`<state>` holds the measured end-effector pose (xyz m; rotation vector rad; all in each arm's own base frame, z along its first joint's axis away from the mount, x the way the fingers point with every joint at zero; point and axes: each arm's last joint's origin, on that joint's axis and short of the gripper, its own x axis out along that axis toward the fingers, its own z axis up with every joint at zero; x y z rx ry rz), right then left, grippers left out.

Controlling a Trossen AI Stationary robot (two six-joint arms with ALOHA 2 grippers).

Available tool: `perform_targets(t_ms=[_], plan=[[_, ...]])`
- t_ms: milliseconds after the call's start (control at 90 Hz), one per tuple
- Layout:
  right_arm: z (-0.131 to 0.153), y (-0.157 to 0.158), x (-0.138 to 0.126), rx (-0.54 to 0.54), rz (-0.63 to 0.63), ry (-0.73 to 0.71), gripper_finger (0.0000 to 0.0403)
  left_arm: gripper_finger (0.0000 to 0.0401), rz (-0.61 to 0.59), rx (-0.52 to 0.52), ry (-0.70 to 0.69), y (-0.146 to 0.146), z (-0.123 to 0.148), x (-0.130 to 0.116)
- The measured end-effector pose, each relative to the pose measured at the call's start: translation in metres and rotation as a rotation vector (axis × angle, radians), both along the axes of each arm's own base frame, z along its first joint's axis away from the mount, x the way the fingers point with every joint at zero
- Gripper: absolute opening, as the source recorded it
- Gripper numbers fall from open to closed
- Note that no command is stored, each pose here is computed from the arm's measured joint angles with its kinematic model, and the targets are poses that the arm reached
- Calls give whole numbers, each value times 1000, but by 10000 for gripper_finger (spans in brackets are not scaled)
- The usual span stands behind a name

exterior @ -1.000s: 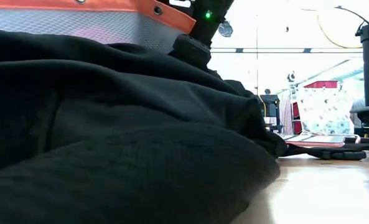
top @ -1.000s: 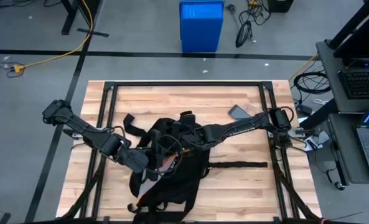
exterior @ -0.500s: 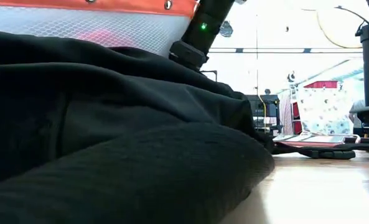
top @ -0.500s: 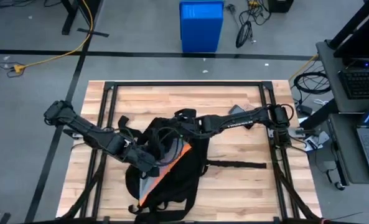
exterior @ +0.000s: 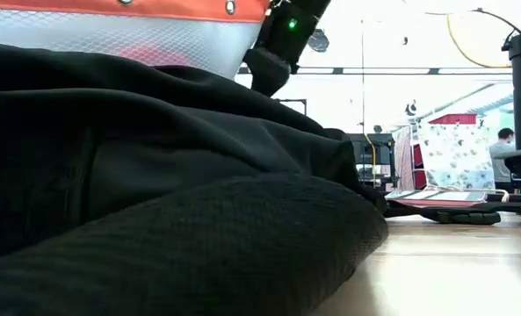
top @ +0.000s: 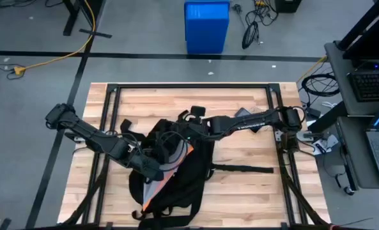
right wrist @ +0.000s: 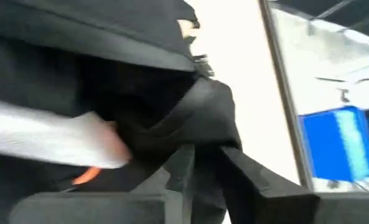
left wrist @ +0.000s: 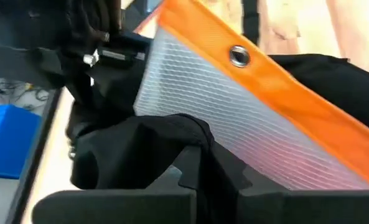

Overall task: Unpack backpack
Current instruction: Put the zip bag into the black backpack

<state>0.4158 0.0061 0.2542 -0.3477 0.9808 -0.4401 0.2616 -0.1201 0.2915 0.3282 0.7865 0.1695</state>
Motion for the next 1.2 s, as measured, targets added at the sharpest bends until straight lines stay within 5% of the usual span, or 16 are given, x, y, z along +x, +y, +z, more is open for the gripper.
perform_targets(t_ms=[244, 433, 522, 644, 778, 989, 1200], plan=[[5, -11, -6, -100, -69, 25, 77, 4, -2, 83, -36, 3, 12, 1], [54, -7, -32, -207, -81, -50, 74, 4, -5, 73, -36, 3, 12, 1], [79, 11, -51, -151, 2, -97, 74, 4, -4, 72, -36, 3, 12, 1], [96, 44, -75, 101, 221, -110, 73, 4, -5, 72, -36, 3, 12, 1], [66, 91, -84, 220, 336, -19, 78, 4, -6, 77, -34, 3, 12, 1], [-2, 165, -84, 260, 481, -5, 114, 4, -15, 94, -27, 5, 12, 1], [-41, 189, -70, 286, 486, -2, 163, 4, -24, 117, -30, 6, 13, 3]])
